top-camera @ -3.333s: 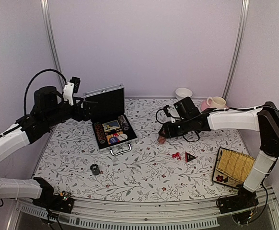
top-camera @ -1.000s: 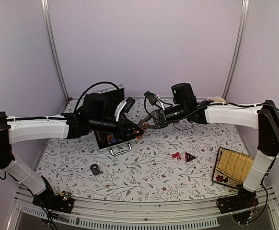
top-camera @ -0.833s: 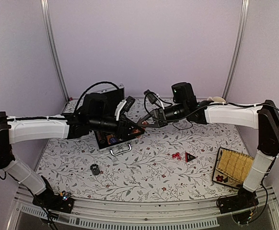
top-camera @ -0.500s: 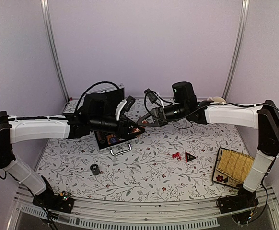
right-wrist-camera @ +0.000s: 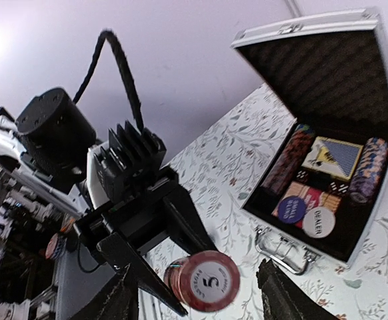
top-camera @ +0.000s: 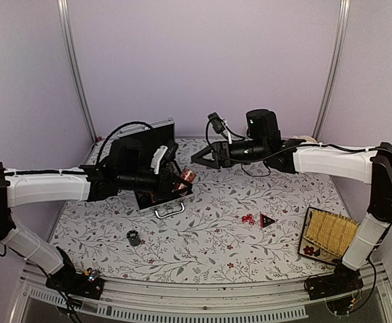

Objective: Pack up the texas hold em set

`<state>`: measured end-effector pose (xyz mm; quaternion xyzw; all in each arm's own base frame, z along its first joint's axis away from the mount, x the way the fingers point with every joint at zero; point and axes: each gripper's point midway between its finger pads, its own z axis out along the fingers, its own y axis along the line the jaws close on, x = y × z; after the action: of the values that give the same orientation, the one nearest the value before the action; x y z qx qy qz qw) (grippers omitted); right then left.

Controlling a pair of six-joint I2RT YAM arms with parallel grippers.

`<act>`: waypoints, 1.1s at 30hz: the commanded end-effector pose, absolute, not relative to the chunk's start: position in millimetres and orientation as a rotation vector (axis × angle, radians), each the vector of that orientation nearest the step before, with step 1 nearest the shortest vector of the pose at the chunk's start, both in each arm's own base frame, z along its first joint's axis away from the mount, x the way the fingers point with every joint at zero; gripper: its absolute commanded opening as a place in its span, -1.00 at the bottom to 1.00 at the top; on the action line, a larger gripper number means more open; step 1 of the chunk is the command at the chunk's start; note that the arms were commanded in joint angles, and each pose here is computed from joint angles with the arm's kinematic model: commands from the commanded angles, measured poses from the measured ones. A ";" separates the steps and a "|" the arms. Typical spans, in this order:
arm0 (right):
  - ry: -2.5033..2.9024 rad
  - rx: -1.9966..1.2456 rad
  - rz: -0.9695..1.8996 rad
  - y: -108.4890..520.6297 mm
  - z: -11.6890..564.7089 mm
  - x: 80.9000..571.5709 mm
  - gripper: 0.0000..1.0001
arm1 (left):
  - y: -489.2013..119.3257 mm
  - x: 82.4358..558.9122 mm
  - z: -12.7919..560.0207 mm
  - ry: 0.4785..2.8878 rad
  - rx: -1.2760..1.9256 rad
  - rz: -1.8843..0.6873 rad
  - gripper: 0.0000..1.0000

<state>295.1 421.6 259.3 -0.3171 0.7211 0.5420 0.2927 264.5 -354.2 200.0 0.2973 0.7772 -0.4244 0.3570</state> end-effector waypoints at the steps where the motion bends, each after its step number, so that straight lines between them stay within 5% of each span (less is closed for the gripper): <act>1: 1.931 -0.561 1.187 394.8 269.3 345.7 0.26 | -307.5 292.7 229.6 1.962 0.576 -0.999 -0.74; 13: 2.180 -0.462 0.868 420.3 182.8 386.4 0.06 | -179.5 352.8 346.5 1.813 0.347 -0.744 -0.75; 22: 2.281 -0.504 0.844 461.1 119.8 398.5 -0.12 | -101.3 376.2 337.0 1.797 0.191 -0.471 -0.74; 33: 2.368 -0.512 0.755 471.1 66.8 413.7 -0.28 | -97.7 365.8 334.6 1.781 0.230 -0.430 -0.71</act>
<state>406.7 471.0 78.3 -0.1928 0.8843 0.3044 0.2970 368.3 -100.4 301.2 0.0851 0.8057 -0.1943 0.5531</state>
